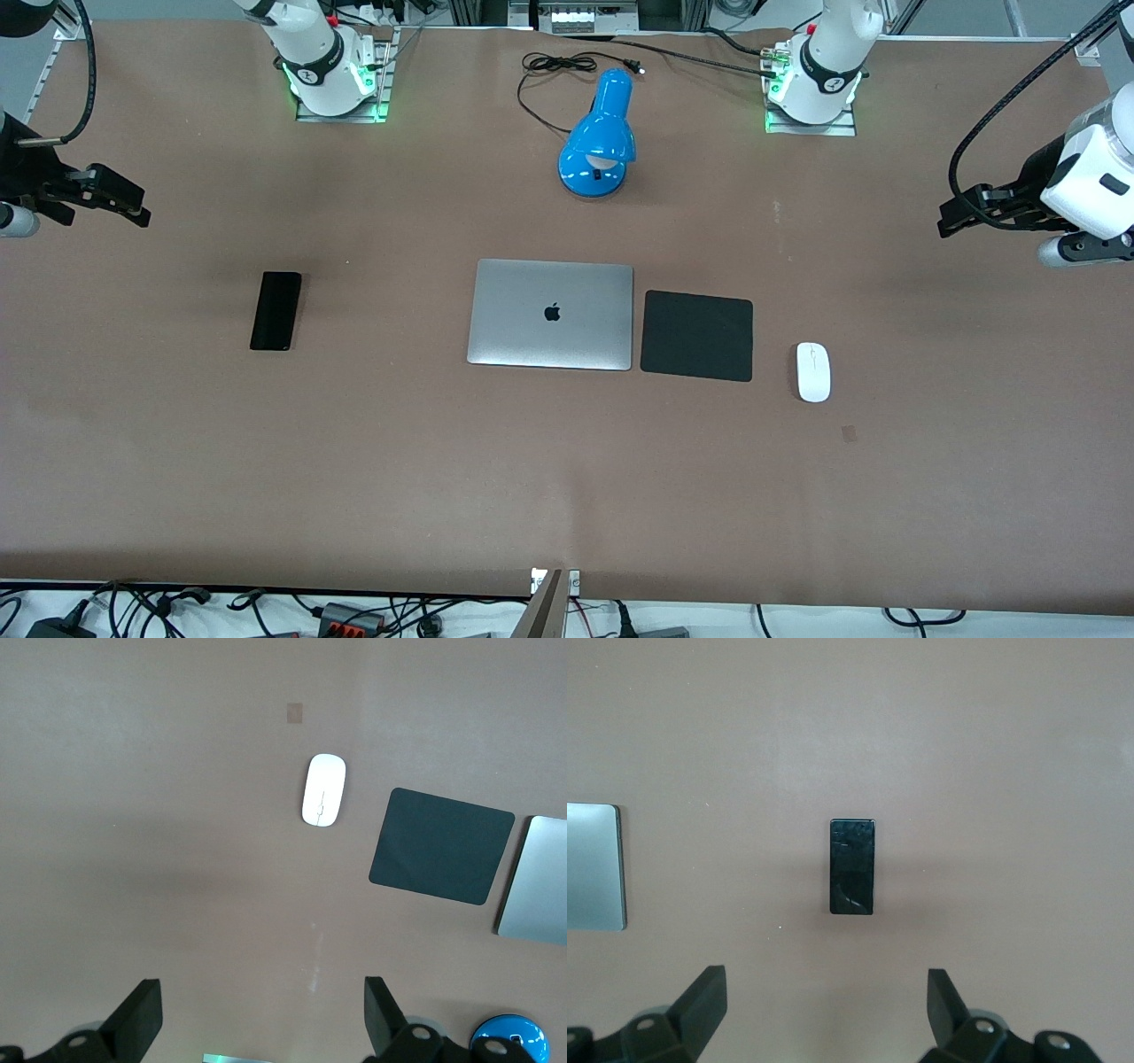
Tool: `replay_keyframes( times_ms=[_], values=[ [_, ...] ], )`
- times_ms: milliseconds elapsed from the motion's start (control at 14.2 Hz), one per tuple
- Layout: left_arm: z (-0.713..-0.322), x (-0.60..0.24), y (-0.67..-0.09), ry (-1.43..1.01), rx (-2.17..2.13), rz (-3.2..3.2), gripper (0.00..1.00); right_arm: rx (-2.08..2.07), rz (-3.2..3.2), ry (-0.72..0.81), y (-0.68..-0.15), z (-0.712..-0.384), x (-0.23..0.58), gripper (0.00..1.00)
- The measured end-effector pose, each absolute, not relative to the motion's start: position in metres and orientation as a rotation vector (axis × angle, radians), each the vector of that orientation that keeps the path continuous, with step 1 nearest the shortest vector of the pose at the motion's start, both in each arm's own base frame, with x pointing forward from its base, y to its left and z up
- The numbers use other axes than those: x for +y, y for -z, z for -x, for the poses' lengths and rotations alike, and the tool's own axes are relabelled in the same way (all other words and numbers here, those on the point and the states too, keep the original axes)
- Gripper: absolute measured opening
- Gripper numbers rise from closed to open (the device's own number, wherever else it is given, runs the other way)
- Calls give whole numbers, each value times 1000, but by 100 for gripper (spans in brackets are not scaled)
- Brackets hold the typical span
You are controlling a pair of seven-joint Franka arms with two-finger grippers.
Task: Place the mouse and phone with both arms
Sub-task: 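Move the right gripper over the black phone while the left gripper reaches the mouse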
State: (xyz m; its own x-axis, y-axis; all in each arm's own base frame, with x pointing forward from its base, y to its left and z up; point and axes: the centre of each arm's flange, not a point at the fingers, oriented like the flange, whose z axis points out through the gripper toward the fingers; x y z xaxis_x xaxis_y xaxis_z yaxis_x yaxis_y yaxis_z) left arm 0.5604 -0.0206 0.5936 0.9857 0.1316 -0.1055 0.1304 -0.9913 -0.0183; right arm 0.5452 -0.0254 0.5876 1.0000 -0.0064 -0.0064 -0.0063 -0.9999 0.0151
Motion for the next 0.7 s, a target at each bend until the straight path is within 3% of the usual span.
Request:
replay_keyframes(
  times_ms=[703],
  values=[
    [-561,-19,-594,-165,-210,3119,100,-15,-3127,50,-575,-547,-27,100]
  ],
)
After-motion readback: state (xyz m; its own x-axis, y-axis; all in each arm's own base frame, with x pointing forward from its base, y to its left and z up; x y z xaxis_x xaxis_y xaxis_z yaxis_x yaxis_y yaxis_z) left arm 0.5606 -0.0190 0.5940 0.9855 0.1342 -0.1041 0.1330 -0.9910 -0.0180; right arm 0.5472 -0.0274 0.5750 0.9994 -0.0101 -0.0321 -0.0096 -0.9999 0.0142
